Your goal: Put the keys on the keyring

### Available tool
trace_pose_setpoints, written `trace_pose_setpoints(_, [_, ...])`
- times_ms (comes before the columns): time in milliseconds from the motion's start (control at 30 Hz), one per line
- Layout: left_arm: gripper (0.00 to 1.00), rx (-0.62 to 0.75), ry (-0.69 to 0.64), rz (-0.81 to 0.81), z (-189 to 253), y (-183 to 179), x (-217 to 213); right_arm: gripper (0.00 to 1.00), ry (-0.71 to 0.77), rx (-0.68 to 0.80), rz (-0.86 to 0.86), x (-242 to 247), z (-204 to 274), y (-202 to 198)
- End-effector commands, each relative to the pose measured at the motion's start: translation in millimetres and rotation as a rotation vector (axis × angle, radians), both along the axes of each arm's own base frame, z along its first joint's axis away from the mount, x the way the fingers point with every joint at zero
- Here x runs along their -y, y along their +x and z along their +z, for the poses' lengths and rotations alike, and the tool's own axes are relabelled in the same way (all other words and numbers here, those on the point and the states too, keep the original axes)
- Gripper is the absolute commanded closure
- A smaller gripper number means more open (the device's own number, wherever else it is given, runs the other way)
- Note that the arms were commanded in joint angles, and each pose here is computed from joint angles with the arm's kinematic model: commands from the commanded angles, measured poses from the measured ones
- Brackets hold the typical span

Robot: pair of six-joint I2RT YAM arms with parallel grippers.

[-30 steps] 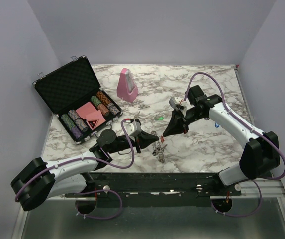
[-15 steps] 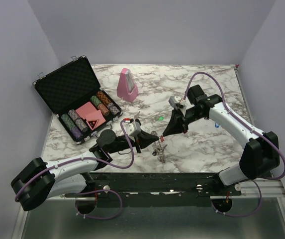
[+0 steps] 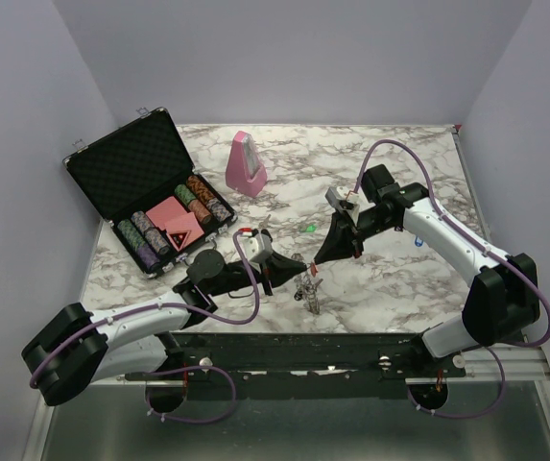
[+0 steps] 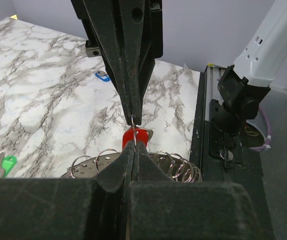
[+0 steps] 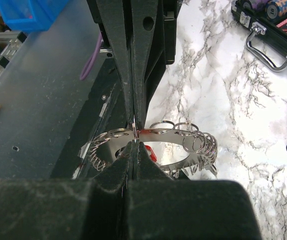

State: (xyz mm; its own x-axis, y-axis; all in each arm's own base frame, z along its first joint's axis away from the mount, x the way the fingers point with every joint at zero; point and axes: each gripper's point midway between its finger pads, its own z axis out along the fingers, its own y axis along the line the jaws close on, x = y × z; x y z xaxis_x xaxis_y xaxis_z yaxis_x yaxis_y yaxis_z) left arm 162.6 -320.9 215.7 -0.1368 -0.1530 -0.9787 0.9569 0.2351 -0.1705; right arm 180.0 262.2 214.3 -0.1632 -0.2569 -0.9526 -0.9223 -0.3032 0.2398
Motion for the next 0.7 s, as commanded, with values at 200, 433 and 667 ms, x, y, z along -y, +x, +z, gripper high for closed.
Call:
trace_pose_setpoints(200, [1.0,0.03,-0.059,-0.012,18,0,2,1.0,0.022,0.002,0.009,0,1,-3])
trace_pose_setpoints(433, [1.0,0.023,-0.078,-0.018,23,-1,3,1.0,0.016,0.002,0.012,-2,-1,-3])
trace_pose_setpoints(667, [1.0,0.01,-0.095,-0.022,27,-1,4,1.0,0.013,0.0,0.015,-2,-1,-4])
